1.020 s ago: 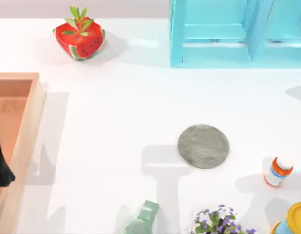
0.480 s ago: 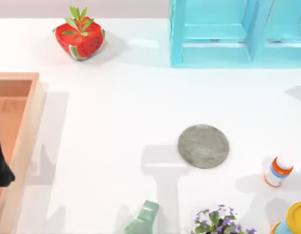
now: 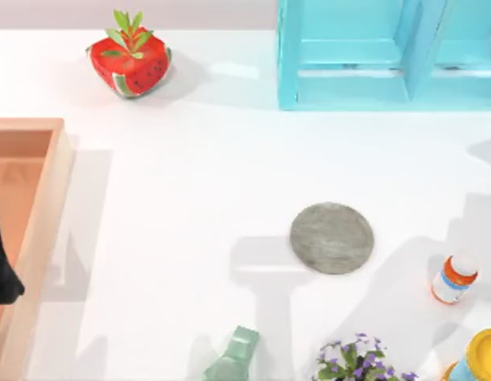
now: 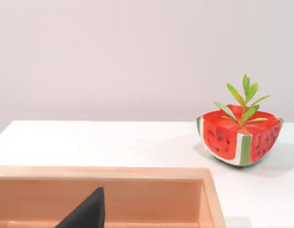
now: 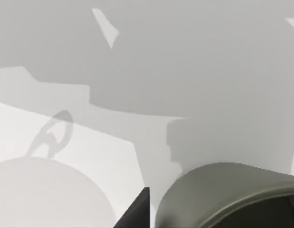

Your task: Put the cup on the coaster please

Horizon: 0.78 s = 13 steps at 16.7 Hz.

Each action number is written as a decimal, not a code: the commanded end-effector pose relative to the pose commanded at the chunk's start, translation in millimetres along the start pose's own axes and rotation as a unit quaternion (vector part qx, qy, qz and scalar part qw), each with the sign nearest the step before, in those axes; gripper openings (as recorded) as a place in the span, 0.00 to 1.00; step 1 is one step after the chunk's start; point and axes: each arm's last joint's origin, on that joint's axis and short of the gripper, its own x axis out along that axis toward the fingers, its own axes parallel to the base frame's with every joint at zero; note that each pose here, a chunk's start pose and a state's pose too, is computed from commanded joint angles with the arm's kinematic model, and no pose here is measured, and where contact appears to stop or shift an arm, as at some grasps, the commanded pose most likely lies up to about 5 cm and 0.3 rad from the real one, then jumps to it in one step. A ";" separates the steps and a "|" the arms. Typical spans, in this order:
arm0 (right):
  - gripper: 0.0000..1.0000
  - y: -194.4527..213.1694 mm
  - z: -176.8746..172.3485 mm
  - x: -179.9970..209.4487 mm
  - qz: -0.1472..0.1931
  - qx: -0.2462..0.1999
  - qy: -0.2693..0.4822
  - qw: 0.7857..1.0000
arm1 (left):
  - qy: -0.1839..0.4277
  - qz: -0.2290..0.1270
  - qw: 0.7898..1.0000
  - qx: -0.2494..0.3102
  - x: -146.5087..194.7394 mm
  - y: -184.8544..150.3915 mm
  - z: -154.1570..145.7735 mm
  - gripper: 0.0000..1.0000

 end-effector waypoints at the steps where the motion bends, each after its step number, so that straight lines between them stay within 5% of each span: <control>1: 0.00 -4.3 11.7 0.6 0.009 0.024 0.000 1.000 | 0.000 0.000 1.000 0.000 0.0 0.0 0.0 1.00; 7: 0.00 -21.6 102.5 -6.4 0.033 0.212 0.014 0.977 | 0.000 0.000 1.000 0.000 0.0 0.0 0.0 1.00; 13: 0.00 -12.1 211.2 -32.2 0.004 0.453 0.010 0.892 | 0.000 0.000 1.000 0.000 0.0 0.0 0.0 1.00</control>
